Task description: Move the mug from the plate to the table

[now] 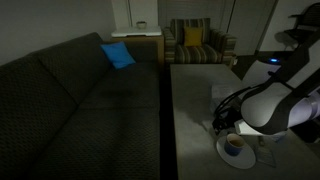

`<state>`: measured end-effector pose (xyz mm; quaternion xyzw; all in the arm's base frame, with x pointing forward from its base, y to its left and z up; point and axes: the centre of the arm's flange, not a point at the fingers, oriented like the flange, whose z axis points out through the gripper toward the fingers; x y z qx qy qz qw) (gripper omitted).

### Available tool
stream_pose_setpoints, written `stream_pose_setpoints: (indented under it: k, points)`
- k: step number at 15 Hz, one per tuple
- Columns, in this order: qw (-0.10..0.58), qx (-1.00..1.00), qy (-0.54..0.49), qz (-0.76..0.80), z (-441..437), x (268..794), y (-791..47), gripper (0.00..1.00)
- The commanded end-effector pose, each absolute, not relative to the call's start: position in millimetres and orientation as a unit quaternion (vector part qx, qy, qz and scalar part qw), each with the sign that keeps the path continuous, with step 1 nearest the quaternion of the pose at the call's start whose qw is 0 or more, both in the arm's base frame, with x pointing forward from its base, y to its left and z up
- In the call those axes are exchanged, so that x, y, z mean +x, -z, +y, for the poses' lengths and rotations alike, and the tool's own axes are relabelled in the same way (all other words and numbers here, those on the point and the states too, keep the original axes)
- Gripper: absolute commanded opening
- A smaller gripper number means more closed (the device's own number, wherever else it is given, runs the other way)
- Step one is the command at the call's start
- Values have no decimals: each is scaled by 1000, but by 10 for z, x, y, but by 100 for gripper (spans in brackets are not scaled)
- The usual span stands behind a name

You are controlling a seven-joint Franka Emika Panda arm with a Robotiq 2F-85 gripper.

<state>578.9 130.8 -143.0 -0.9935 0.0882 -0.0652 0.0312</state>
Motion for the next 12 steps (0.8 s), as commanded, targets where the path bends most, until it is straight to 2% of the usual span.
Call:
stream_pose_setpoints:
  k: [1, 5, 6, 9, 12]
  points:
    - [30, -994, 64, 89, 1249, 5747, 1357, 100]
    - [29, -994, 60, 89, 1264, 5763, 1343, 100]
    - [28, -994, 60, 89, 1267, 5765, 1338, 95]
    - [25, -994, 61, 88, 1269, 5770, 1318, 90]
    - [22, -994, 62, 88, 1244, 5806, 1310, 79]
